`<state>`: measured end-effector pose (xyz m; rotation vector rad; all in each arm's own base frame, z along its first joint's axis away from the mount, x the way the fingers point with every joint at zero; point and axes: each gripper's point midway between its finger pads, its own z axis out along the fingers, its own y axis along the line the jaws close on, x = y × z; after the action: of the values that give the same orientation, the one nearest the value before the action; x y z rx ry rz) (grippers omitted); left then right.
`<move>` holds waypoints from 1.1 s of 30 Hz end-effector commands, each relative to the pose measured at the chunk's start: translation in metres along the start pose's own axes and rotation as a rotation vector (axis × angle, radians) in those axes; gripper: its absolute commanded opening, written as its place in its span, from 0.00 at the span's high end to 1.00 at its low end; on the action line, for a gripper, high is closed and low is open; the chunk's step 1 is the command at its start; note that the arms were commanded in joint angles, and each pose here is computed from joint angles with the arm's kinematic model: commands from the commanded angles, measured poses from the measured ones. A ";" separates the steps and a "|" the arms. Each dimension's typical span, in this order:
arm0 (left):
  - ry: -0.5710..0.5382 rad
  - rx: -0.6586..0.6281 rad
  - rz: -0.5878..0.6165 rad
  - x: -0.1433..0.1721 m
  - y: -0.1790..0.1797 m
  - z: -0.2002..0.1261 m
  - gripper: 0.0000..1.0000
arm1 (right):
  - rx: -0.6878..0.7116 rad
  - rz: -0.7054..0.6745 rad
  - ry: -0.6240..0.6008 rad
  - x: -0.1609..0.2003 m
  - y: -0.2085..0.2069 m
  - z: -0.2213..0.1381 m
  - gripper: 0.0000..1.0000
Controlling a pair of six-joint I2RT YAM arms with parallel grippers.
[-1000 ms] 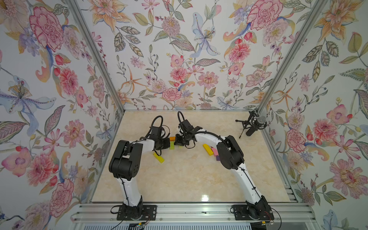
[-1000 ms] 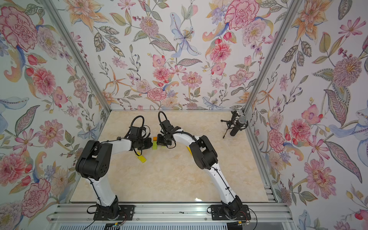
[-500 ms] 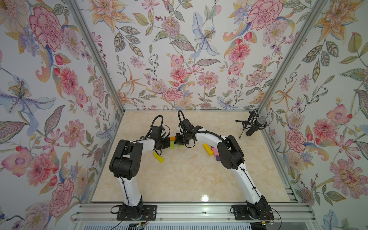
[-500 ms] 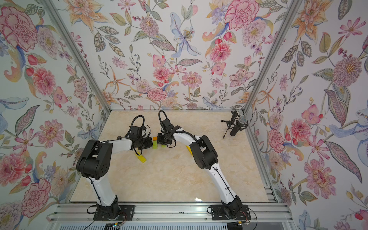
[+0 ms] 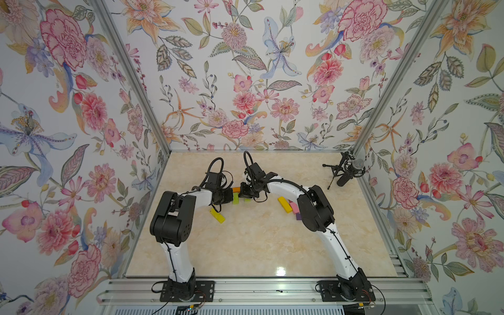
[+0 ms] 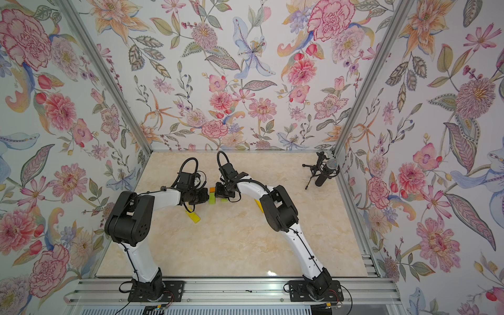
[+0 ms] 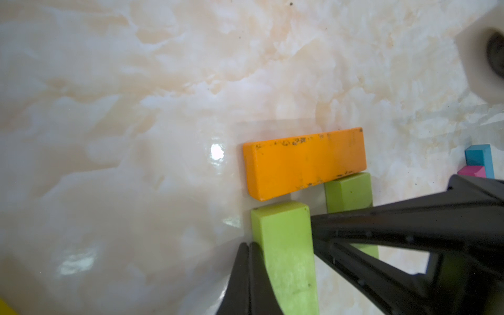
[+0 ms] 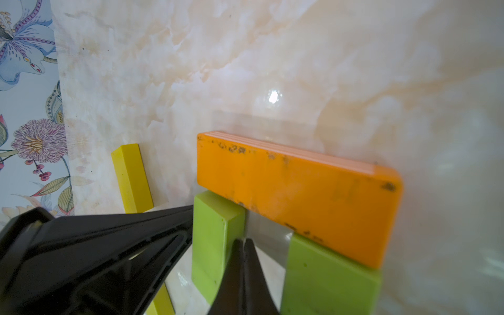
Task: Assemble the letter p with building blocks
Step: Assemble the building block at the center of the board.
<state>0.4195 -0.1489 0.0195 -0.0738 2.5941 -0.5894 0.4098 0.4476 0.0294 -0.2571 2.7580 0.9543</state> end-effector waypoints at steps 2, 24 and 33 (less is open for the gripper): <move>-0.015 -0.021 0.011 -0.007 0.000 -0.010 1.00 | 0.016 0.007 -0.022 -0.003 0.002 -0.008 0.98; -0.113 -0.066 0.048 -0.002 -0.004 -0.076 1.00 | 0.047 -0.102 -0.087 0.010 0.031 -0.057 1.00; -0.085 -0.041 0.049 0.027 -0.002 -0.083 1.00 | 0.062 -0.133 -0.020 0.049 0.028 -0.045 1.00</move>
<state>0.3674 -0.1238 0.0813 -0.0726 2.4963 -0.5113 0.3573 0.4350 0.0677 -0.3807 2.7193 0.8463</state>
